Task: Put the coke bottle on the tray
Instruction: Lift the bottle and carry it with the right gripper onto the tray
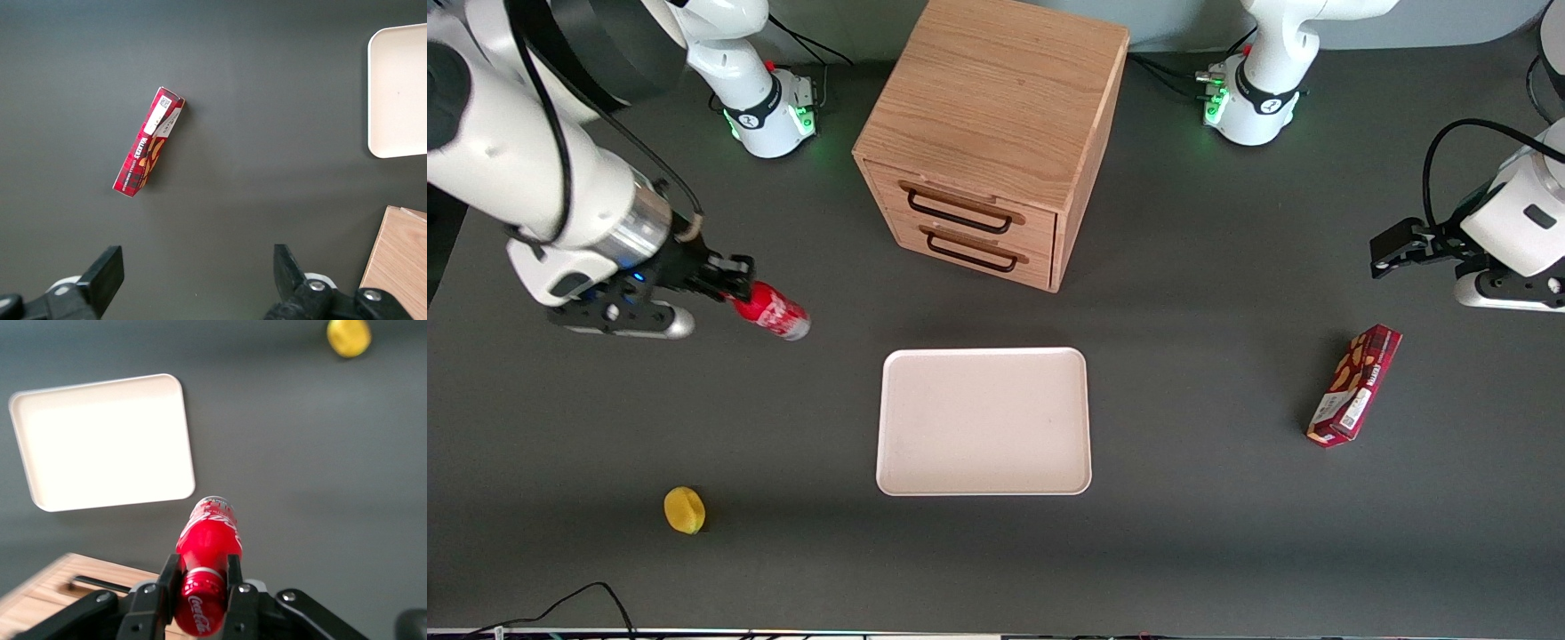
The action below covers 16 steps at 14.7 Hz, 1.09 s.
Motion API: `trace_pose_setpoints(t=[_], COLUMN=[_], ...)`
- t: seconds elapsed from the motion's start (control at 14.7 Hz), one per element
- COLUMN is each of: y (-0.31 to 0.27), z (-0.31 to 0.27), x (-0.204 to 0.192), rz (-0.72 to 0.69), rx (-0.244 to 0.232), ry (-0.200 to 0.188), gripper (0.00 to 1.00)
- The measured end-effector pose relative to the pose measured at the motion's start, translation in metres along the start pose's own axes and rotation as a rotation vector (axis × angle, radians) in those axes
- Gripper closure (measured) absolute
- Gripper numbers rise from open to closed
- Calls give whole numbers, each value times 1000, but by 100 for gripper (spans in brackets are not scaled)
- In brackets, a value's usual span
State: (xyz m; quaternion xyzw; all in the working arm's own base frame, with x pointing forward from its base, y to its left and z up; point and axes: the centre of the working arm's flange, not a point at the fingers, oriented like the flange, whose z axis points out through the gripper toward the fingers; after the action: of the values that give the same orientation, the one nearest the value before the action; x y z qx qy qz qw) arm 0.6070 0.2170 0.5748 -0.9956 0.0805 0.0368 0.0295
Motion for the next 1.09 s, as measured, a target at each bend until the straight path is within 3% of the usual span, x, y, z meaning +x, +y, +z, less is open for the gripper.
trace_pose_setpoints(t=[0.14, 0.61, 1.09], y=[-28, -72, -91], z=[42, 188, 228], x=[28, 92, 98], rz=[50, 159, 198], rx=[12, 3, 10], ry=[-3, 76, 109], gripper=[68, 68, 68])
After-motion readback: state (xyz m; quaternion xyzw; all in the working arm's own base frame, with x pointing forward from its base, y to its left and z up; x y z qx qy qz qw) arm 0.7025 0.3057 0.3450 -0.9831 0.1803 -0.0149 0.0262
